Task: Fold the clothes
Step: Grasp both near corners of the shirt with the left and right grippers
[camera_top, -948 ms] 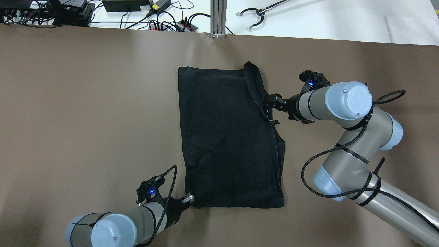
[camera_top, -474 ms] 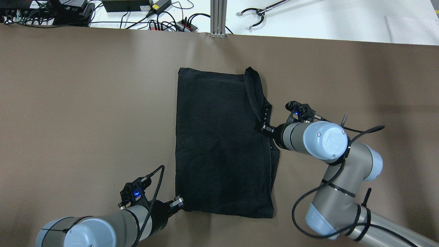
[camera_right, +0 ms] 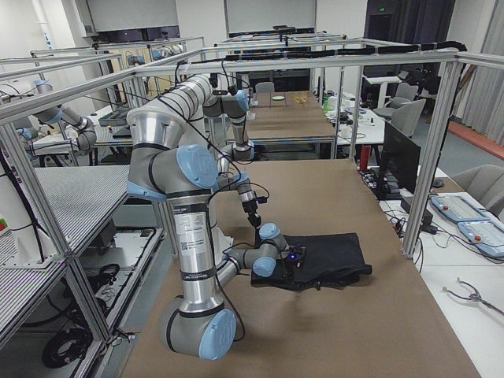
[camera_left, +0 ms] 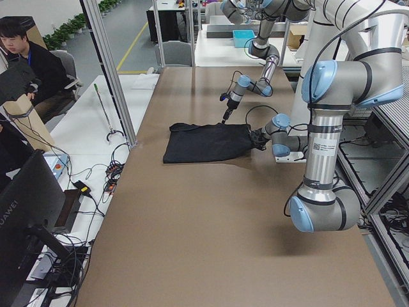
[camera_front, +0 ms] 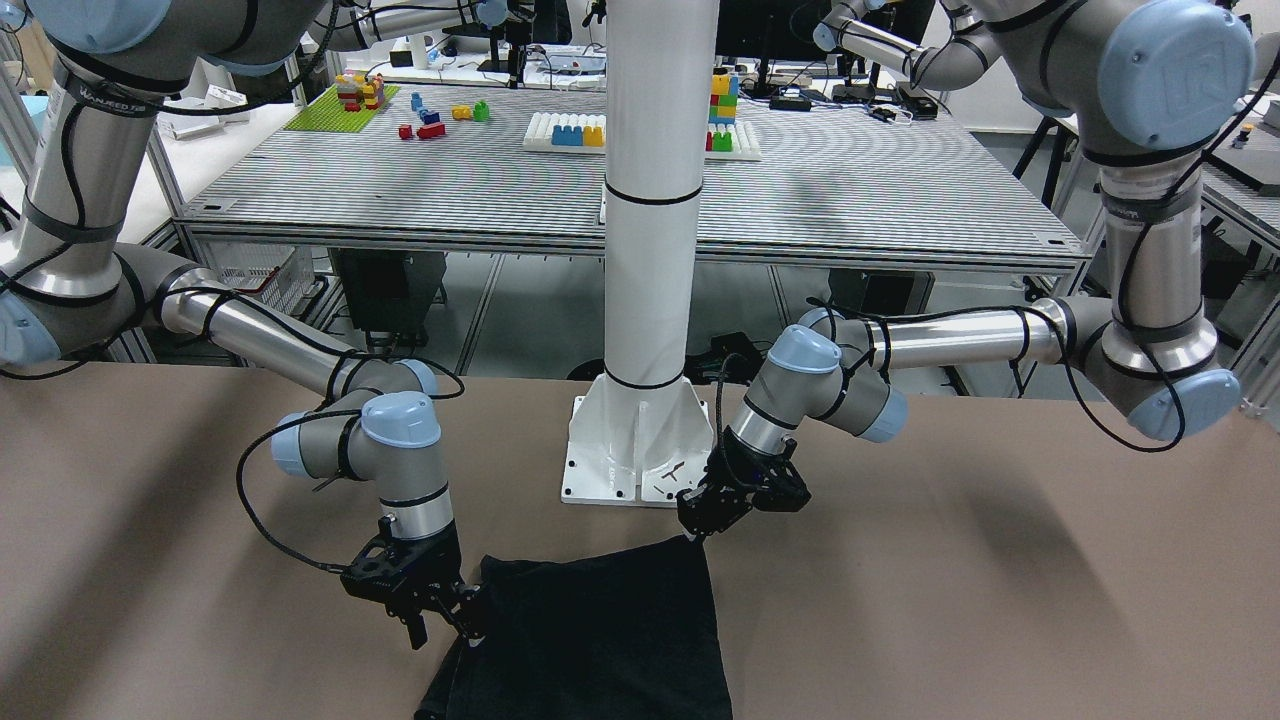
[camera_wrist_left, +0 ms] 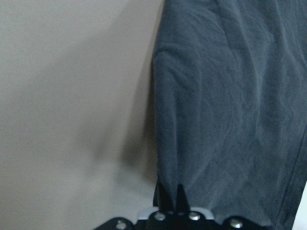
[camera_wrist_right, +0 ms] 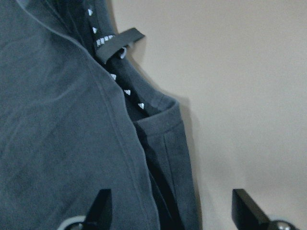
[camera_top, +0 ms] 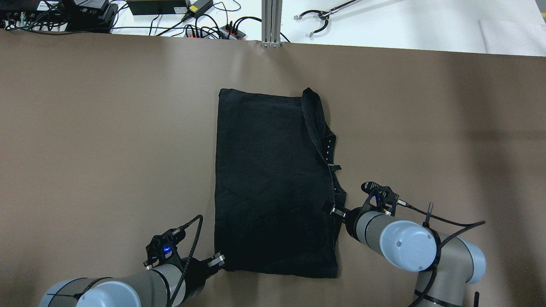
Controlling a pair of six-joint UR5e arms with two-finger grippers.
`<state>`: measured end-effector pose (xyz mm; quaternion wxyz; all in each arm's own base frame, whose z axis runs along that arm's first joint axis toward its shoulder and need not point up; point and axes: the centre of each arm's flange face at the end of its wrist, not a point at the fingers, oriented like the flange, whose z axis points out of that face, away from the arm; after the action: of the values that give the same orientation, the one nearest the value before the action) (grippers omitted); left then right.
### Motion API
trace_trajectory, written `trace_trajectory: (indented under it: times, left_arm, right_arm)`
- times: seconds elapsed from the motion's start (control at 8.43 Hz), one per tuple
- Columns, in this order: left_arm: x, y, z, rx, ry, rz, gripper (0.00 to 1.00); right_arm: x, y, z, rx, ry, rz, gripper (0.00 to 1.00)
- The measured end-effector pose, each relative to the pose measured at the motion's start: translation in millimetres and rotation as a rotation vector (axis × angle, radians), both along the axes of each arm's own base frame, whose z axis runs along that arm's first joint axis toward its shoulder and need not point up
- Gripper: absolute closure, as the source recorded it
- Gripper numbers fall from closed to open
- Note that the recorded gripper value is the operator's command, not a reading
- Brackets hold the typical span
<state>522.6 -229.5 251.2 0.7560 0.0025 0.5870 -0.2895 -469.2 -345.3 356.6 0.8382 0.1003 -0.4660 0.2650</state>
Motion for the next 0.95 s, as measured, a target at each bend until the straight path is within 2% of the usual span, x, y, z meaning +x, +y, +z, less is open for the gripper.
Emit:
trace_trajectory:
  times: [0.24, 0.59, 0.71, 0.95]
  left_arm:
    - [0.9, 1.1, 1.1, 0.002, -0.004, 0.002, 1.0]
    - [1.3, 1.3, 1.3, 0.005, -0.005, 0.003, 1.0]
    - [1.2, 1.1, 1.1, 0.006, -0.005, 0.003, 1.0]
    - [1.1, 0.7, 0.9, 0.006, -0.005, 0.002, 1.0]
  right_arm:
    - [-19.7, 28.8, -0.3, -0.041, -0.031, 0.042, 0.2]
    - [-35.8, 49.9, -2.4, -0.051, -0.052, 0.089, 0.22]
    - [-38.3, 53.8, -2.4, -0.049, -0.053, 0.09, 0.27]
    - [-41.9, 59.7, -2.4, -0.038, -0.051, 0.098, 0.49]
